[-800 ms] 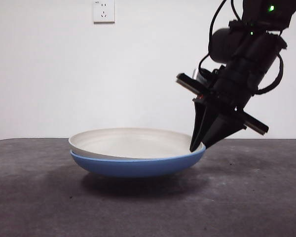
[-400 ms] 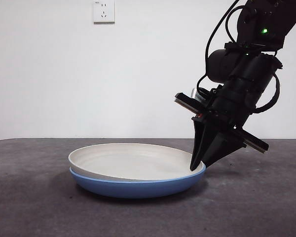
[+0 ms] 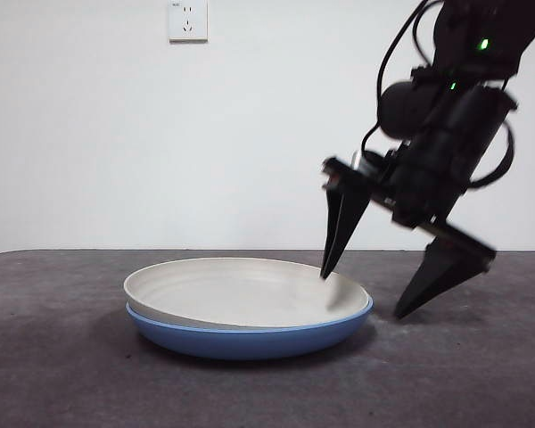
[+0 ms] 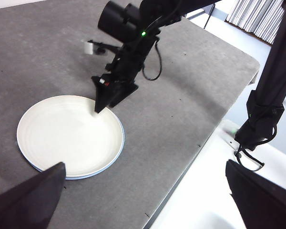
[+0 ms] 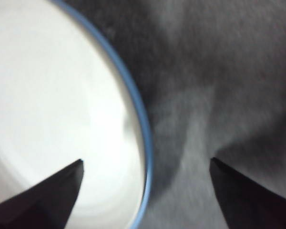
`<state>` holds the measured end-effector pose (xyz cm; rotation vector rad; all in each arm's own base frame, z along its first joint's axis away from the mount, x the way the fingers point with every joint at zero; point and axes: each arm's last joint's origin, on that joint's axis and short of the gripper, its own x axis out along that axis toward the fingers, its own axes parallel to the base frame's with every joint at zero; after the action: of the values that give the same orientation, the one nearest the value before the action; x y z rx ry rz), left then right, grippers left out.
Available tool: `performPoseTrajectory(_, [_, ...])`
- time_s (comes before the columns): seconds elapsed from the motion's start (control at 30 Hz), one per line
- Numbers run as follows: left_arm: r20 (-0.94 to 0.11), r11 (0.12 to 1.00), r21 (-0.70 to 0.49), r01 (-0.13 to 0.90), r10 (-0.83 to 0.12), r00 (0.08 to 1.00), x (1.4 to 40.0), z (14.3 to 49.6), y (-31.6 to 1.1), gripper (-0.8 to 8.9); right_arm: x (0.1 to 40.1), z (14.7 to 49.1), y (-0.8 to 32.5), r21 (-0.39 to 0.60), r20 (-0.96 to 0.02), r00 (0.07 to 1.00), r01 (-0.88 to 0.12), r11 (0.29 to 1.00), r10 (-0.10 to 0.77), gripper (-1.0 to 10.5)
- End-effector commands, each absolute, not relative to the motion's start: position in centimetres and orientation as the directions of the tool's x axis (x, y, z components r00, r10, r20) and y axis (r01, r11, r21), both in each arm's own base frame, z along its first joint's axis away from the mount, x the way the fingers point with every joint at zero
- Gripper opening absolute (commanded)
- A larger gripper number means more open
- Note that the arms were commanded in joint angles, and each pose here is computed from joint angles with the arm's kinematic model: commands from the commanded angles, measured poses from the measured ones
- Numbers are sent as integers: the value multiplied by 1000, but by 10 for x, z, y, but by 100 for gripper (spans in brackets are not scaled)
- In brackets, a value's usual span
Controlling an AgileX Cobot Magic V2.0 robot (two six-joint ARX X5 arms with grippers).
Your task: Pick up the white plate, put it on the blue plate, put it on desk
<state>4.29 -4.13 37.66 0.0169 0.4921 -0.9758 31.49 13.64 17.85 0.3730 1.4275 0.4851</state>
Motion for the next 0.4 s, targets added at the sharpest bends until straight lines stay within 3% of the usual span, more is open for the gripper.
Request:
performPoseTrajectory(0.03, [-395, 558, -196, 806, -798, 455, 42, 380, -42, 604, 310, 204, 134, 492, -852, 129, -139, 860, 508, 472])
performPoseTrajectory(0.2, [-395, 543, -196, 817, -806, 441, 41, 380, -43, 604, 275, 253, 123, 419, -872, 192, -186, 889, 451, 573])
performPoseTrajectory(0.4, [-395, 543, -196, 817, -806, 441, 41, 380, -43, 604, 210, 319, 108, 329, -846, 341, -275, 904, 411, 578])
